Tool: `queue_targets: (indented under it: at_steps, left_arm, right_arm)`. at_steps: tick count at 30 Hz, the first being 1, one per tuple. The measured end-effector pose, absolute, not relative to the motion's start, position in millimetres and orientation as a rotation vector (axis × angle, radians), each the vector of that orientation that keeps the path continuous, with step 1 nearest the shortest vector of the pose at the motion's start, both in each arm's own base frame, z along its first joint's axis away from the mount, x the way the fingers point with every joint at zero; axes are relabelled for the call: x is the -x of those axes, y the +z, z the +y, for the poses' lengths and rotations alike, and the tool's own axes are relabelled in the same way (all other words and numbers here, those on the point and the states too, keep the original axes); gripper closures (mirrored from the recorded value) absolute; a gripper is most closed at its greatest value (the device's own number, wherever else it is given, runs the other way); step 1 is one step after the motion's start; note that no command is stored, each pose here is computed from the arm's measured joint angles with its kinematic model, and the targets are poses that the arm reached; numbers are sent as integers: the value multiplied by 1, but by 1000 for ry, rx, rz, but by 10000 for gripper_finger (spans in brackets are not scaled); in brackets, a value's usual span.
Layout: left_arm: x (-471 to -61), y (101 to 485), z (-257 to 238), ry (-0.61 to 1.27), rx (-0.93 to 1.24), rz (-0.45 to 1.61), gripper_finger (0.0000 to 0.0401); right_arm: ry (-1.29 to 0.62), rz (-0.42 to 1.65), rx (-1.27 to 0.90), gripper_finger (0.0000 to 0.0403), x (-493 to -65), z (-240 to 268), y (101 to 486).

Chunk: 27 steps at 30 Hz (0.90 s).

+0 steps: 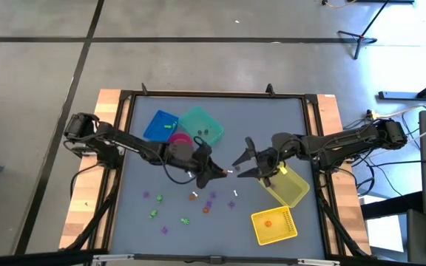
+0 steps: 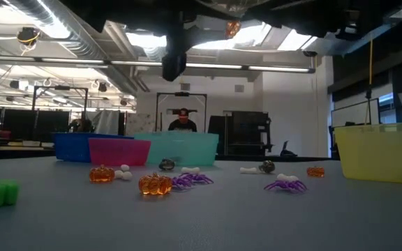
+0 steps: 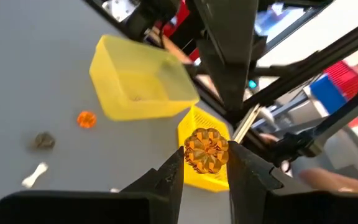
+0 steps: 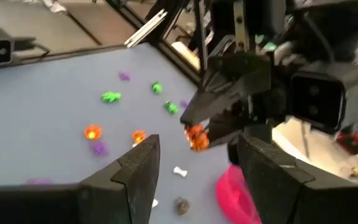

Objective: Sort Halloween decoration
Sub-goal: Put the orange pumpkin toy into the yellow bin

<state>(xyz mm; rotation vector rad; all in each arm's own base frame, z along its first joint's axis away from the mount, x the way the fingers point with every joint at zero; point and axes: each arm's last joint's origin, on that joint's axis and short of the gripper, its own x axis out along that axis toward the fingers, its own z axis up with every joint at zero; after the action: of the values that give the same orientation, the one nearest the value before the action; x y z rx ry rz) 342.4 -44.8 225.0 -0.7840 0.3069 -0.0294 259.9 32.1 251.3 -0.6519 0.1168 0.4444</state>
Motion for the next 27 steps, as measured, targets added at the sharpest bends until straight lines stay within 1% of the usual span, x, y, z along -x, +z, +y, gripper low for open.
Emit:
queue_targets:
  at_steps: [6,22,24,27]
  left_arm:
    - [-344,229,-37,-30,791,262,313]
    - [-344,230,-38,-56,792,259,313]
    - [-344,230,-38,-56,792,260,313]
    - [-344,230,-38,-56,792,260,313]
  right_arm:
    - [421,46,662,187,-269,33,252]
    - [407,57,673,188,-289,34,229]
    - [395,63,674,194,-289,34,228]
    - [387,64,675,217,-289,34,229]
